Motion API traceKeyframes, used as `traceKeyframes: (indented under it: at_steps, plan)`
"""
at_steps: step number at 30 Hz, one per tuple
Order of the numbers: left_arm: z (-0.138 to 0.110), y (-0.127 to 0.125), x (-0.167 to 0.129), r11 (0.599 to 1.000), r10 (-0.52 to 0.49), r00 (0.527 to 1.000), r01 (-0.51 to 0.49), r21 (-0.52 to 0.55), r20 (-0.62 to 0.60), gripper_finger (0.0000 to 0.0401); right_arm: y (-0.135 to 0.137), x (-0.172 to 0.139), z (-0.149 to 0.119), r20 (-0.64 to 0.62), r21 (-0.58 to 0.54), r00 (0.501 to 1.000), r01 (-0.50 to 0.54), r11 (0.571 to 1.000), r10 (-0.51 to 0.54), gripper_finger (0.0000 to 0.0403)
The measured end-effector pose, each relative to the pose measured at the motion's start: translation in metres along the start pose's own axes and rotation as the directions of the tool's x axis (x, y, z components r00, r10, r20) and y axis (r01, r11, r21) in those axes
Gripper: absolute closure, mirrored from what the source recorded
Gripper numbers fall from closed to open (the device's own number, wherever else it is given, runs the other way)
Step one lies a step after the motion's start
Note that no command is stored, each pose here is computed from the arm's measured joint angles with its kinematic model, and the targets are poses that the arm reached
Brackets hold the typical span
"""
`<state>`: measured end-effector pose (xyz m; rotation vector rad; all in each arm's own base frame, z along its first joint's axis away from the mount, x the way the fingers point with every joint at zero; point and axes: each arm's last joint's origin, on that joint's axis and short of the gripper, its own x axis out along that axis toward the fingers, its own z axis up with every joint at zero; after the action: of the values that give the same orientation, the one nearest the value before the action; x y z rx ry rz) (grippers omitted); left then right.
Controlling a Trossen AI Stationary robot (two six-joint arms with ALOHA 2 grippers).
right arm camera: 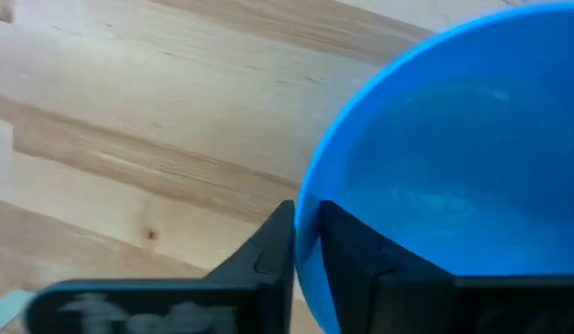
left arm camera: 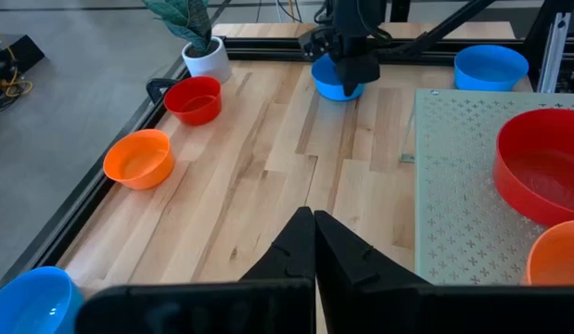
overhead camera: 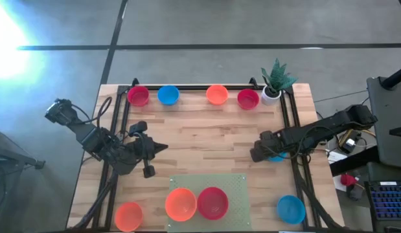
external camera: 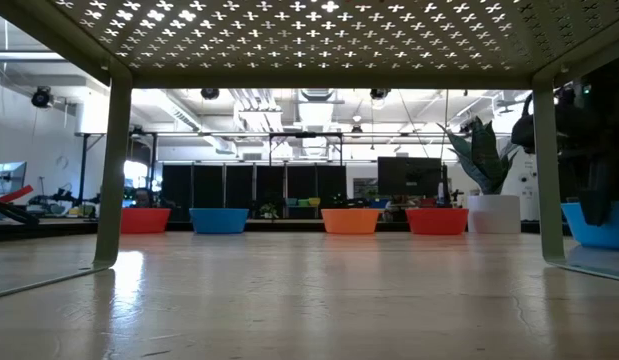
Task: Pick & Place Mini bowls
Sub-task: Put the middle blue bowl on the shelf
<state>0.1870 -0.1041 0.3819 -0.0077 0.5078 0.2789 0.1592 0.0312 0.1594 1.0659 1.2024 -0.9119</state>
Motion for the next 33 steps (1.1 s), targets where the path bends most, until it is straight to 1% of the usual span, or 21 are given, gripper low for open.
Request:
traceKeyframes:
  at_steps: [1, 6, 11, 14, 20, 23, 25, 27, 30, 33]
  plan:
    - [0.0, 0.0, 0.0, 1.0, 0.0, 1.0, 0.0, 0.0, 0.0, 0.0401, 0.0, -0.001, 0.0, 0.001, -0.018, 1.0, 0.001, 1.0, -0.001, 0.0382]
    - [0.0, 0.0, 0.0, 1.0, 0.0, 1.0, 0.0, 0.0, 0.0, 0.0401, 0.01, -0.014, 0.001, 0.002, -0.084, 0.999, -0.033, 0.996, 0.033, 0.0393]
    - [0.0, 0.0, 0.0, 1.0, 0.0, 1.0, 0.0, 0.0, 0.0, 0.0401, 0.028, -0.045, 0.003, -0.001, -0.162, 0.996, -0.088, 0.983, 0.089, 0.0395]
    - [0.0, 0.0, 0.0, 1.0, 0.0, 1.0, 0.0, 0.0, 0.0, 0.0401, 0.038, -0.07, 0.002, -0.003, -0.226, 0.991, -0.128, 0.966, 0.13, 0.0395]
    - [0.0, 0.0, 0.0, 1.0, 0.0, 1.0, 0.0, 0.001, 0.0, 0.0401, 0.053, -0.119, -0.005, -0.006, -0.316, 0.976, -0.209, 0.925, 0.218, 0.0395]
    - [0.0, 0.0, 0.0, 1.0, 0.0, 1.0, 0.0, 0.01, 0.0, 0.0401, 0.061, -0.136, -0.011, -0.018, -0.351, 0.967, -0.244, 0.904, 0.254, 0.0395]
    - [0.0, 0.0, 0.0, 1.0, 0.0, 1.0, 0.0, 0.015, -0.001, 0.0401, 0.067, -0.142, -0.016, -0.027, -0.384, 0.968, -0.239, 0.892, 0.248, 0.0395]
    - [0.0, 0.0, 0.0, 1.0, 0.0, 1.0, 0.0, 0.015, 0.0, 0.0401, 0.077, -0.148, -0.021, -0.035, -0.431, 0.971, -0.229, 0.873, 0.238, 0.0395]
    - [0.0, 0.0, 0.0, 1.0, 0.001, 1.0, -0.001, 0.016, -0.002, 0.0401, 0.095, -0.154, -0.028, -0.049, -0.511, 0.974, -0.216, 0.832, 0.222, 0.0395]
    - [0.0, 0.0, 0.0, 1.0, 0.0, 1.0, 0.0, 0.017, -0.002, 0.0401, 0.117, -0.166, -0.037, -0.064, -0.598, 0.963, -0.247, 0.763, 0.261, 0.0395]
